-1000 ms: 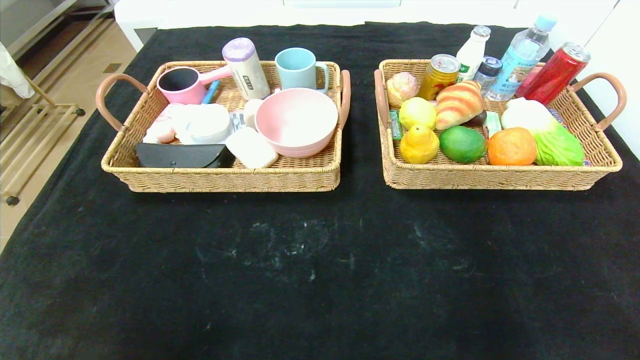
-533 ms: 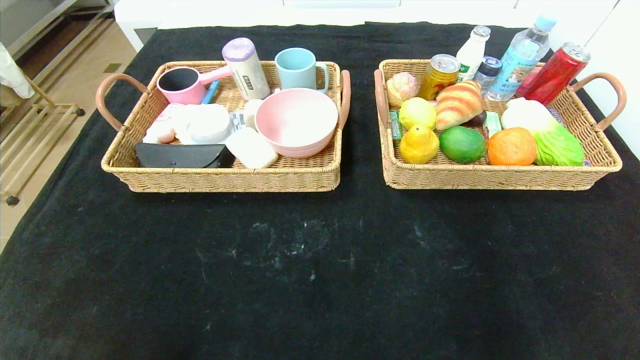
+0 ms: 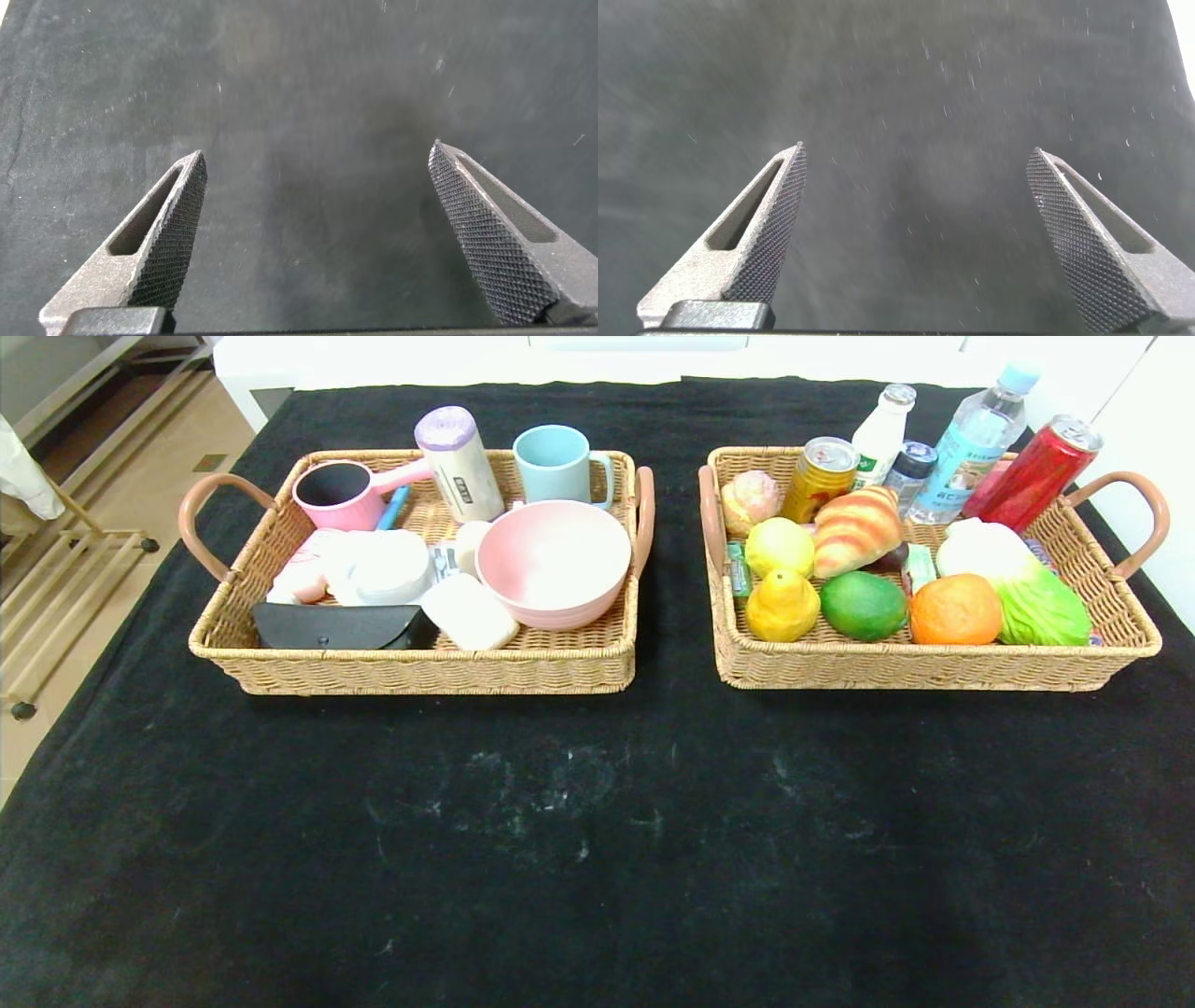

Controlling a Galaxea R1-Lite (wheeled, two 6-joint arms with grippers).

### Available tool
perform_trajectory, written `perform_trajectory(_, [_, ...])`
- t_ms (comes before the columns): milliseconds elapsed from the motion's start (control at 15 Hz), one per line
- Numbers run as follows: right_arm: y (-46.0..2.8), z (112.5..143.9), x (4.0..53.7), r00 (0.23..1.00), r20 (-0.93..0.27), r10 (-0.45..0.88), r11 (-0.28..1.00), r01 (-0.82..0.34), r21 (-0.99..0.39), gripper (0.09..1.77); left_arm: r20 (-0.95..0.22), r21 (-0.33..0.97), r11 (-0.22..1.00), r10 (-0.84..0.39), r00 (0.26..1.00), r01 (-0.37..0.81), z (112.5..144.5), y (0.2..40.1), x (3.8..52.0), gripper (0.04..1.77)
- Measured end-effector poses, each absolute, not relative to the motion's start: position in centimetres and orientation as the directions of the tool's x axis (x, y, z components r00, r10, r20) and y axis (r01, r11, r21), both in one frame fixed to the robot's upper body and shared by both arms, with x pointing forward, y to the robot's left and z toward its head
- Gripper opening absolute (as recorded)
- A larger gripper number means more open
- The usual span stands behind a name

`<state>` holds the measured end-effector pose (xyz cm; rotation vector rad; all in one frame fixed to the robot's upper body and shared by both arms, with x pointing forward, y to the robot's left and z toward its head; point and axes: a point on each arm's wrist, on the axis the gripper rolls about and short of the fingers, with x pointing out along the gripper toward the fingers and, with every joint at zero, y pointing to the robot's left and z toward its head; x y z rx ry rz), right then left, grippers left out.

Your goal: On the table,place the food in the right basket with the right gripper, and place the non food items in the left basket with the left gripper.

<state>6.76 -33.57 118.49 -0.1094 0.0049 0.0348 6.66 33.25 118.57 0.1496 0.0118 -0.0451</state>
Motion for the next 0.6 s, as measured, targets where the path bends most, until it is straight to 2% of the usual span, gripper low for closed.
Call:
perform_trajectory(267, [-33.61,118.25,6.83,1.000,-0.014,0.020,0.999,-0.021,-0.041,1.71,-0.029,0.139,0.989,-0.046,0.999,0.050,118.18,33.25,6.78,1.72])
perform_trajectory(600, [-33.63,118.23,6.84,1.000,-0.014,0.013,1.000,-0.013,-0.007,1.71,-0.030,0.052,0.998,-0.030,0.999,0.031,118.13,33.28,6.80,1.72])
